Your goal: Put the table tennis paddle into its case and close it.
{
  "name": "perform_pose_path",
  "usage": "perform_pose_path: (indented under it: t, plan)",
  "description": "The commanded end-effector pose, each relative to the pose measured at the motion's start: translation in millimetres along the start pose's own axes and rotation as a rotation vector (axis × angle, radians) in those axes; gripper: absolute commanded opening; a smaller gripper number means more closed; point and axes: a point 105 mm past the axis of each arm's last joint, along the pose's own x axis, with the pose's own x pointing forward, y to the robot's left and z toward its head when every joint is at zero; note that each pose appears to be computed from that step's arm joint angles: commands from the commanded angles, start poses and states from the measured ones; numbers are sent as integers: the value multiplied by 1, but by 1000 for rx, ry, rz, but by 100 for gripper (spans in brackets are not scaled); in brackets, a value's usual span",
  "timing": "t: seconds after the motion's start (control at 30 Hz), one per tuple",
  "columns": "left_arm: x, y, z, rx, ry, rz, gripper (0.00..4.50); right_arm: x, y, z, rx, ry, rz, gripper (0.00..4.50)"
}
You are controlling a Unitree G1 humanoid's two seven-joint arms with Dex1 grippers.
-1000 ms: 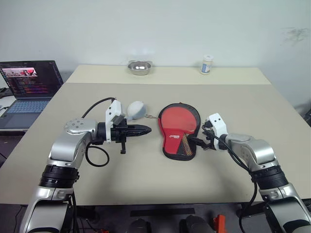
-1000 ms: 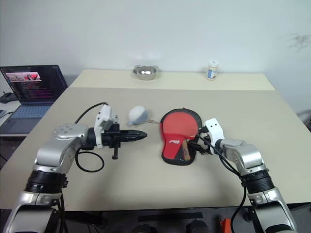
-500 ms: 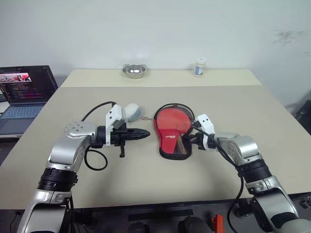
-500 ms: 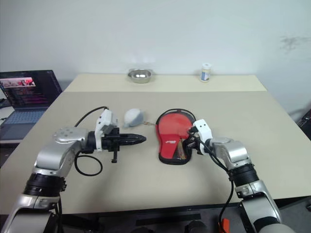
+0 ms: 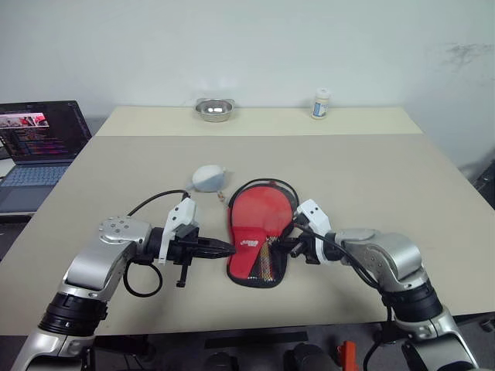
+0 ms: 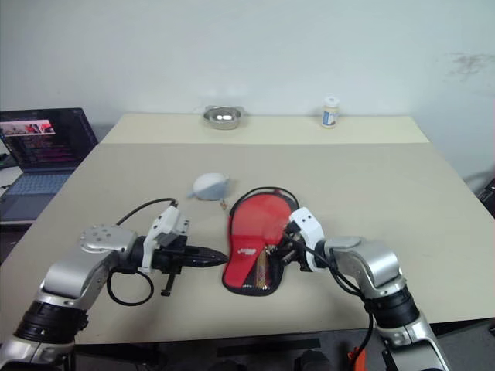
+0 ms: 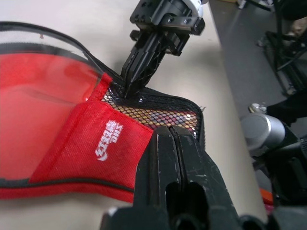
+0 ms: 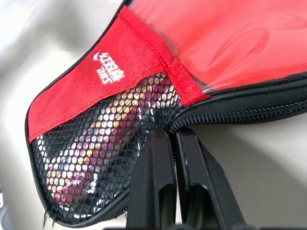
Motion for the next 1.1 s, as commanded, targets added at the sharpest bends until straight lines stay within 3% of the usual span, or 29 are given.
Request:
perform_pose_path:
  t: [0.03,0.47,1.03,1.1]
  plan:
    - [2,-6,7,25,-17,-39,0,-17,11,-8,-6,6,28,2]
    - [7,-4,2,31,-11,-55,0,-51,-4,-27,34,46,-74,2]
    - [6,1,-7,40,-9,-45,0,-55,-7,-34,54,56,-83,2]
    - [7,2,-6,42,-12,-39,0,-57,-7,-30,60,34,-88,47]
